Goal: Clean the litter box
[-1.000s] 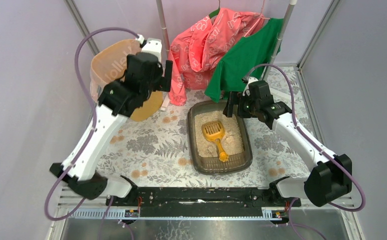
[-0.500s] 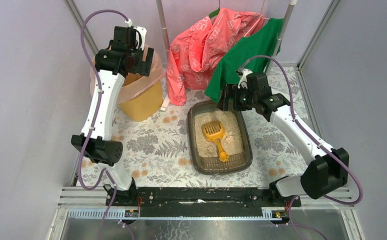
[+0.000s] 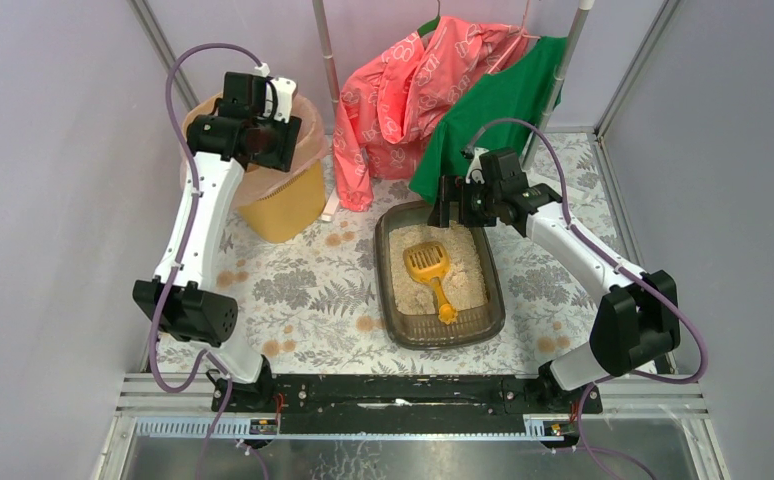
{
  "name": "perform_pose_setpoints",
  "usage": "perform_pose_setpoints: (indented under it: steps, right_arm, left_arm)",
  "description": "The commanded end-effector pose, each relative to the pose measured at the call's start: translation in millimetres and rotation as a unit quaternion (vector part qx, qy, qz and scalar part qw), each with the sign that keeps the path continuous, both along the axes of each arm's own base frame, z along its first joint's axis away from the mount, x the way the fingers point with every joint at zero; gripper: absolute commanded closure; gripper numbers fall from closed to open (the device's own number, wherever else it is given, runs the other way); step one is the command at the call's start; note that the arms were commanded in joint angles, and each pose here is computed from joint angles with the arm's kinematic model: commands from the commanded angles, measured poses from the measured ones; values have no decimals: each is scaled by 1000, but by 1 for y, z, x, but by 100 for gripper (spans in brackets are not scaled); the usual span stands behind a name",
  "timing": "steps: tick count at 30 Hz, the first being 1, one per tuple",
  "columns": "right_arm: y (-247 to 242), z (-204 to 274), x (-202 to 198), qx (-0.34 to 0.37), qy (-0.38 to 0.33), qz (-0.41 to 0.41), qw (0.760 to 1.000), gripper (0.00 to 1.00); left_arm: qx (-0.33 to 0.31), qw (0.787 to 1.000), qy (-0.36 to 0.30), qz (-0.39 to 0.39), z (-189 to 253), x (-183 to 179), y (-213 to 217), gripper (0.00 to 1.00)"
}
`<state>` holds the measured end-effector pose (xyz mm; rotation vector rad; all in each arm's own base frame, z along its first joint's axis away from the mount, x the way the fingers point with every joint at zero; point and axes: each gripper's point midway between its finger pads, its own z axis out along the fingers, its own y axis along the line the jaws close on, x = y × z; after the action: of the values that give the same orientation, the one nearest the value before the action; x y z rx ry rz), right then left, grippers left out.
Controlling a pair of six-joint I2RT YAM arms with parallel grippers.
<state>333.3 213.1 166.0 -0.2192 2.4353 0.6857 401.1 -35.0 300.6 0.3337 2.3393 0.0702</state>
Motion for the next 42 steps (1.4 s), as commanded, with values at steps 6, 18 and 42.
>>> perform_pose_setpoints:
  steps: [6, 18, 42]
  right_arm:
    - [5, 13, -5, 15, -17, 12, 1000, 0]
    - [3, 10, -9, 15, -18, 9, 1000, 0]
    - [-4, 33, -15, 5, -50, 1, 999, 0]
  left_arm:
    - [-17, 1000, 5, 2, -23, -8, -1, 41]
    - [-29, 999, -1, 16, -7, -17, -1, 100]
    - [-26, 997, 65, 15, -28, -108, -90, 100]
